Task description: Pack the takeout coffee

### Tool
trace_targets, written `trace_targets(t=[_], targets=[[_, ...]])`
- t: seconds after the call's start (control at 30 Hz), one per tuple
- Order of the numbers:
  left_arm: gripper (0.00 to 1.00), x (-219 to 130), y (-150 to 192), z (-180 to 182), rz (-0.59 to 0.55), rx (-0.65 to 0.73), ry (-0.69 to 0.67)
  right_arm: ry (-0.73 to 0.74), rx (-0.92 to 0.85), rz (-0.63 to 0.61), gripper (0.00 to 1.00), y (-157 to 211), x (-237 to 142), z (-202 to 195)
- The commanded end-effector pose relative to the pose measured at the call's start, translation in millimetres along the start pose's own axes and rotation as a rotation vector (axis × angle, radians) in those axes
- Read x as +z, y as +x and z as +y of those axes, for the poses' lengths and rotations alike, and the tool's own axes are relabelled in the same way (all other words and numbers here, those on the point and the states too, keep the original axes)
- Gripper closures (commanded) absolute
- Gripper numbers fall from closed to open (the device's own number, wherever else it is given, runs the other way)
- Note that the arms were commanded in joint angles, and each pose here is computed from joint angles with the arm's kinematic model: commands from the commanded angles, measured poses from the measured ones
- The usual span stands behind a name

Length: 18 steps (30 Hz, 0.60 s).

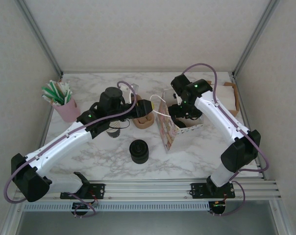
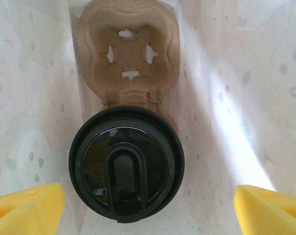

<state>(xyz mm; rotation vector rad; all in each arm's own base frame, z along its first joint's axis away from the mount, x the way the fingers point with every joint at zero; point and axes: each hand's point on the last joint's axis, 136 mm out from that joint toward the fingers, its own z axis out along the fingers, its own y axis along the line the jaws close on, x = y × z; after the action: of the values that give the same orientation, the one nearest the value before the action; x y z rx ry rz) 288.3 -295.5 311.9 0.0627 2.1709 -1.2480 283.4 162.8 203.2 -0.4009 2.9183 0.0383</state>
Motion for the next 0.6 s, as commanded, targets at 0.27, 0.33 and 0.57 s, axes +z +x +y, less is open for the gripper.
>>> trace_targets(t=[0.27, 0.33, 0.57], targets=[[0.43, -39.0, -43.4, -26.6, -0.107, 0.079, 0.006, 0.079, -0.031, 0.017, 0.1, 4.1, -3.5, -1.3], [0.43, -43.7, -51.1, -30.9, -0.121, 0.092, 0.006, 0.086, -0.033, 0.014, 0.1, 3.5, -3.8, -1.5], [0.43, -40.3, -78.0, -37.7, -0.14, 0.138, -0.043, 0.104, -0.016, -0.02, 0.19, -2.5, -10.8, -3.7]])
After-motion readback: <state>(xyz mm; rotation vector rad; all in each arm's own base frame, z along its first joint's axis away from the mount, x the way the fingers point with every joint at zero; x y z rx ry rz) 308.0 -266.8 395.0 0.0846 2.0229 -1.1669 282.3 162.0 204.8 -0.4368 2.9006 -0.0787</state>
